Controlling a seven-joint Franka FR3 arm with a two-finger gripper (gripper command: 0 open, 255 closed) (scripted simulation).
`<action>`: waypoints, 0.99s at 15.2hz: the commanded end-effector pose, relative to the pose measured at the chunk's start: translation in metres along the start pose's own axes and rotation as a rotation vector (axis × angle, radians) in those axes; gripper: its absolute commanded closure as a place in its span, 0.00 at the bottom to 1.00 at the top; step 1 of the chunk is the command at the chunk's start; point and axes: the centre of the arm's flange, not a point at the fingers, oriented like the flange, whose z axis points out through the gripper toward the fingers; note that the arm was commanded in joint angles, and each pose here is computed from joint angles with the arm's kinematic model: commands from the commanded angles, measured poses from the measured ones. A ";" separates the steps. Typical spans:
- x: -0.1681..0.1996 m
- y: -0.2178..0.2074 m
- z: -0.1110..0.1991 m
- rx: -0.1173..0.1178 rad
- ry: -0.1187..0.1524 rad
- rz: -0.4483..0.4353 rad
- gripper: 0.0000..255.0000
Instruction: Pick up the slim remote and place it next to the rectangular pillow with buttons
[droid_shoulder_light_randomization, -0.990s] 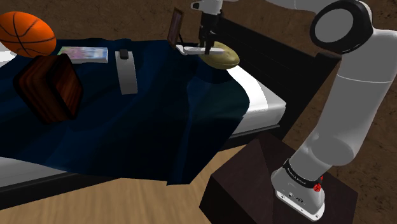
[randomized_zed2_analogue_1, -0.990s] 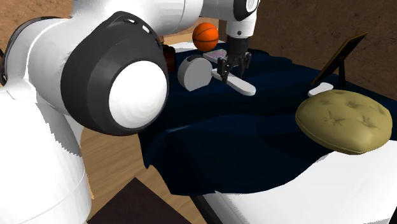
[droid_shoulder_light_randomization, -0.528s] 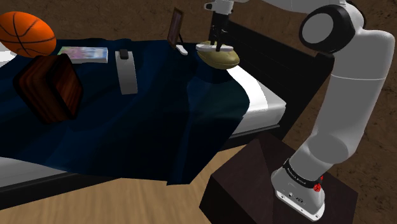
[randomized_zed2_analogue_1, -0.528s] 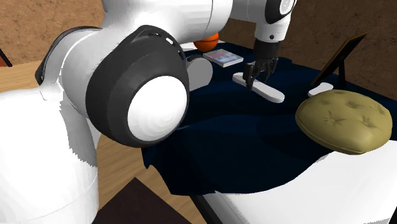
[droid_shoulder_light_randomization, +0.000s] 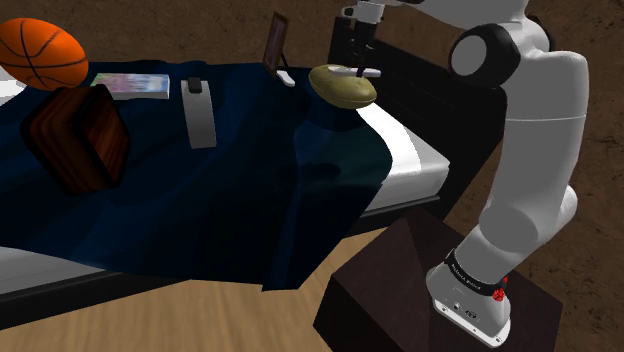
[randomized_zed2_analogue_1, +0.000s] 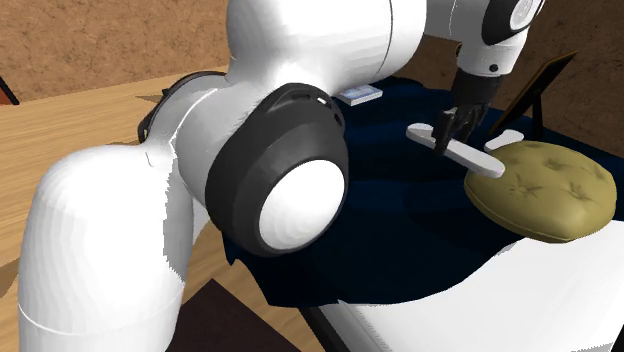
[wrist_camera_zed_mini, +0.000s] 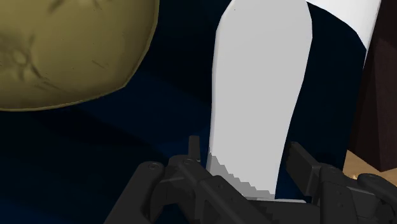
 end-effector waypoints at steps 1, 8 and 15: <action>-0.023 0.012 -0.002 0.000 0.000 -0.001 1.00; -0.034 0.018 0.030 0.000 0.000 -0.001 1.00; -0.034 0.019 0.067 0.000 0.000 -0.001 1.00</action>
